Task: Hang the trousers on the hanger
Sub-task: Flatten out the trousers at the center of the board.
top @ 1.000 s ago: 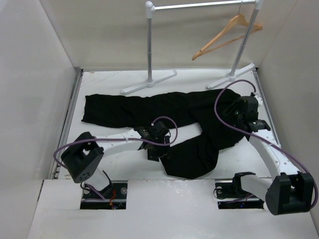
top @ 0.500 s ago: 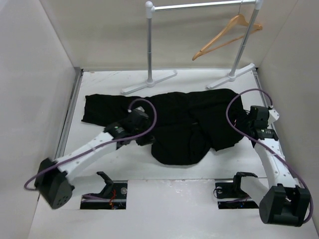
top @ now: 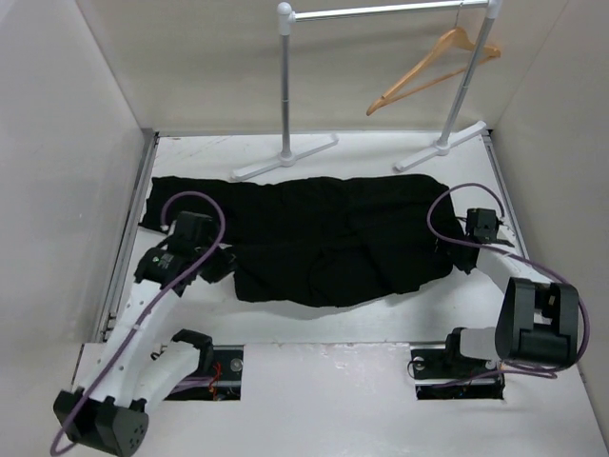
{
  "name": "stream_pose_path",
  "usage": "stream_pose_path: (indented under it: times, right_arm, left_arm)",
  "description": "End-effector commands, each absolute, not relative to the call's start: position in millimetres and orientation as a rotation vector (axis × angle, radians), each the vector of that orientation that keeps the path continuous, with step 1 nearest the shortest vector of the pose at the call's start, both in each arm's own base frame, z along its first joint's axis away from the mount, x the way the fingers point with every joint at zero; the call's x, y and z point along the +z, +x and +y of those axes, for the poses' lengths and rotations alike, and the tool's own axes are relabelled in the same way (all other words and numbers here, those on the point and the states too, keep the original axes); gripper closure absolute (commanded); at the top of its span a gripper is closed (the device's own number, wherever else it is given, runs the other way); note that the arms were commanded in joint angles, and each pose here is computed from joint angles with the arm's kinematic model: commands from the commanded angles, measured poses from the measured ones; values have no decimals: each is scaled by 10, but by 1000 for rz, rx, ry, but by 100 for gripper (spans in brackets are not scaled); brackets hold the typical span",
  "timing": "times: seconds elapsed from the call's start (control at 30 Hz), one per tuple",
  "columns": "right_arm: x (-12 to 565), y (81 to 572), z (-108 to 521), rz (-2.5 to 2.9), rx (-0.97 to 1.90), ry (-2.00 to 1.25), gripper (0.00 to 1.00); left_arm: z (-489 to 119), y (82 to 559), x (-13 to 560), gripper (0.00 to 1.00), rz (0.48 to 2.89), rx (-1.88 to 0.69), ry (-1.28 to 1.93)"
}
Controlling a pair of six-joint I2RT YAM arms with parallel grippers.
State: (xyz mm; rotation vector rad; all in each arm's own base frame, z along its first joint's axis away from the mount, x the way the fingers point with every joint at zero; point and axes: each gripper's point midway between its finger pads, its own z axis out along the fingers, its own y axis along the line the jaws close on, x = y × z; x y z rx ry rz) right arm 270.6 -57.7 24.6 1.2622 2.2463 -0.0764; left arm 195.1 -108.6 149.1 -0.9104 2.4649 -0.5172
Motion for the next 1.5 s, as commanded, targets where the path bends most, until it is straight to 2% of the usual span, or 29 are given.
stream_pose_path:
  times: [0.0,0.07,0.17,0.47,0.63,0.73,1.0,1.13,1.27,1.47]
  right_arm:
    - [496,3136,-691,2056,8,1307,89]
    - [523,3151,-716,2029,8,1328,94]
    - [669,3147,-759,1962,29,1356,97]
    - [870,2893,-867,1893,7,1403,95]
    - [719,2808,-830,1914,-9,1425,93]
    - [674,2752,-814,1908,-18,1433,88]
    - [658,2597,-769,1907,-1,1428,61]
    - [859,2688,-763,1883,21,1397,49]
    - [1201,2745,-710,1838,59,1322,42]
    - [1280,2729,-590,1868,86,1245,41]
  left_arm:
    - [-600,1791,1731,97,2386,-376,-1073]
    - [-270,1763,1811,97,2315,-268,-1170]
    - [198,1729,1868,98,2198,-96,-1327]
    - [1210,1668,2054,98,2035,542,-1490]
    - [1822,1742,2142,94,1983,887,-1529]
    - [2001,1876,1926,83,2053,889,-1563]
    - [1955,1534,1306,59,2153,927,-1679]
    - [1900,1913,1403,50,2126,768,-1628]
    - [1669,2114,1596,47,2144,722,-1461]
    - [1582,1974,1471,54,2169,695,-1478]
